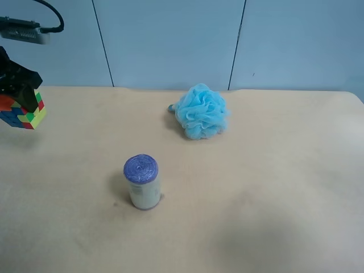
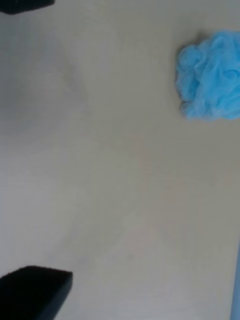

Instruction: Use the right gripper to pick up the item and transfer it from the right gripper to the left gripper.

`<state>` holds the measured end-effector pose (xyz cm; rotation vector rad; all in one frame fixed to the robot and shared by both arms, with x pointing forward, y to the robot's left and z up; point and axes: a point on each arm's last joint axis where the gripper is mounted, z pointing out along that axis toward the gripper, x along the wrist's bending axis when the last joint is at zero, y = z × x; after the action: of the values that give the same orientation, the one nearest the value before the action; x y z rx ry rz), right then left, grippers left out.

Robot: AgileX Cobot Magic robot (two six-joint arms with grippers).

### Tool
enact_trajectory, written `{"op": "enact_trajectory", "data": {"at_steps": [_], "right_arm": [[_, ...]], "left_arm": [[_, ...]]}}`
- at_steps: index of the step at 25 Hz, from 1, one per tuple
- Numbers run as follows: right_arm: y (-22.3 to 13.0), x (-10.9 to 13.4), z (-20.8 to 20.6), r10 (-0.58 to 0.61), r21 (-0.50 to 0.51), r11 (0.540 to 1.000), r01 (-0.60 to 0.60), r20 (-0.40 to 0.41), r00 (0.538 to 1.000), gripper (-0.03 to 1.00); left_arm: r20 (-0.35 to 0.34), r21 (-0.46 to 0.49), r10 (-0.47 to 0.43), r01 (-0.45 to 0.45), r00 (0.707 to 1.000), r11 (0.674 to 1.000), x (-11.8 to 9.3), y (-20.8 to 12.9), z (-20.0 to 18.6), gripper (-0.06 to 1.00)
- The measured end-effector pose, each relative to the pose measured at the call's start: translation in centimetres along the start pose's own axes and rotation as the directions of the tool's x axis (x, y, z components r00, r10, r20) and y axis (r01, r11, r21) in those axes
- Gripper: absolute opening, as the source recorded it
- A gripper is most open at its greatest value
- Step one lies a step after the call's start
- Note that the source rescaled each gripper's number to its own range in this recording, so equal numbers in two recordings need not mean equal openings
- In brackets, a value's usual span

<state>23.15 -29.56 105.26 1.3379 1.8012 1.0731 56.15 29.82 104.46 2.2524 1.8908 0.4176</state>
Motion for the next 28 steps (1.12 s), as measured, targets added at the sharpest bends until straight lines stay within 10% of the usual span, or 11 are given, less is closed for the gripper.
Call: {"op": "enact_trajectory", "data": {"at_steps": [10, 21, 24, 28], "right_arm": [[0.0, 0.0, 0.0, 0.000, 0.000, 1.000, 0.000, 0.000, 1.000, 0.99], [0.0, 0.0, 0.0, 0.000, 0.000, 1.000, 0.000, 0.000, 1.000, 0.99], [0.0, 0.0, 0.0, 0.000, 0.000, 1.000, 0.000, 0.000, 1.000, 0.99], [0.0, 0.0, 0.0, 0.000, 0.000, 1.000, 0.000, 0.000, 1.000, 0.99]], "left_arm": [[-0.030, 0.069, -0.118, 0.120, 0.993, 0.990, 4.7, 0.2, 8.1, 0.00], [-0.018, 0.132, -0.110, 0.112, 0.994, 0.985, 4.7, -0.1, 12.2, 0.03], [-0.021, 0.129, -0.128, 0.129, 0.992, 0.983, 4.7, -0.1, 12.2, 0.68], [-0.021, 0.140, -0.146, 0.148, 0.989, 0.979, 4.7, 0.0, 11.0, 0.96]]}}
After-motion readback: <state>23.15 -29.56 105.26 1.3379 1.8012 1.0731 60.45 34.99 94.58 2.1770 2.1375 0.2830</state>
